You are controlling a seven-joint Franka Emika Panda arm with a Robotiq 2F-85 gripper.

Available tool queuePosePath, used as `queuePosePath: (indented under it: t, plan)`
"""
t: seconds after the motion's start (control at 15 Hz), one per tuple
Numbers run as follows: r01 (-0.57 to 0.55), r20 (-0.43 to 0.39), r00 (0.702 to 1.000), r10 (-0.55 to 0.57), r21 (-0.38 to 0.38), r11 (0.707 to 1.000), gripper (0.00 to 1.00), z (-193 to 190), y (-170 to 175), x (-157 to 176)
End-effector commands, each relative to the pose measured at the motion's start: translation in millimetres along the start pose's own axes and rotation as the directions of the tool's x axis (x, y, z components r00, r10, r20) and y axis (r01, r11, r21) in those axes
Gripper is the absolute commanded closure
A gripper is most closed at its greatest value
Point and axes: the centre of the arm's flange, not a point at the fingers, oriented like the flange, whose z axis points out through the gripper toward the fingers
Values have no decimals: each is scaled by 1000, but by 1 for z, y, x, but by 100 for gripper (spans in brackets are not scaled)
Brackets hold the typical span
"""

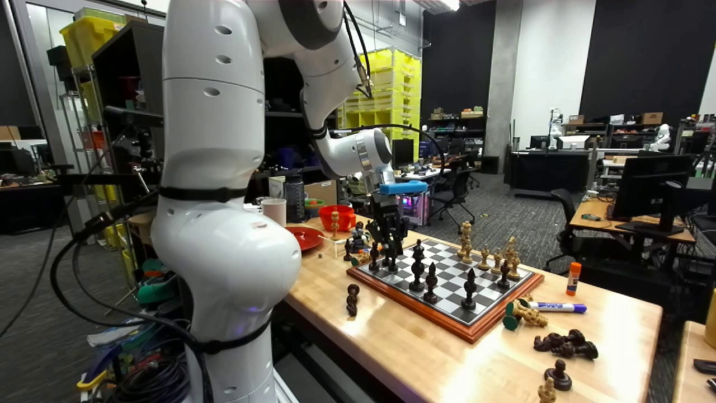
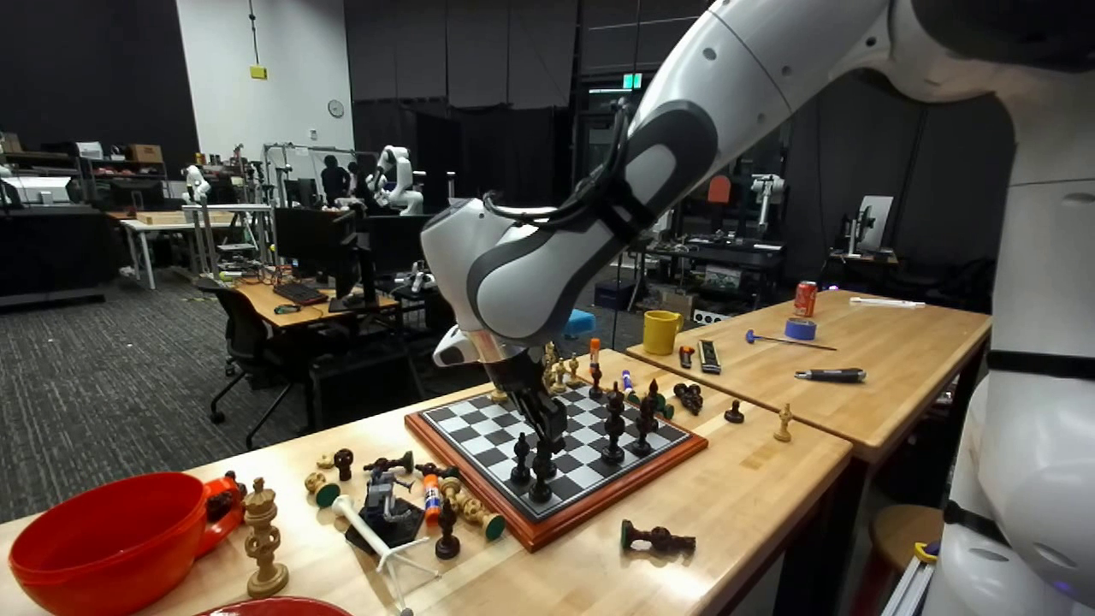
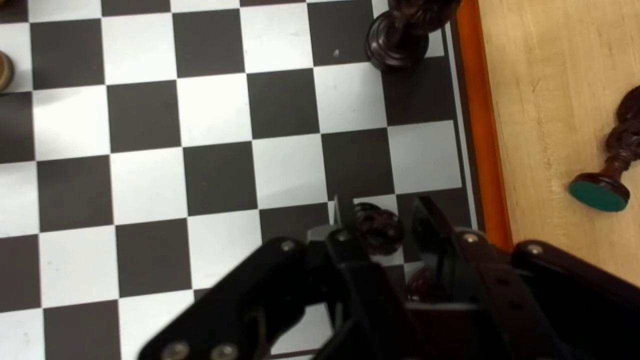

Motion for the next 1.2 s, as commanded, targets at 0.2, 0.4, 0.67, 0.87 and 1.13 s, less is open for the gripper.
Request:
queuePosePath:
  t: [0.2, 0.4, 0.67, 0.87, 1.13]
  plan:
    - [-3, 1, 1000, 3, -31, 1000, 13, -11, -1, 1]
    - [-10, 2, 1000, 10, -35, 999, 0, -17, -4, -1]
    - [-12, 4, 1000, 13, -56, 998, 0, -29, -14, -6]
    - [-14, 3, 1000, 15, -75, 997, 0, -40, -18, -8]
    - [-13, -1, 1000, 13, -89, 996, 0, -46, -19, -2]
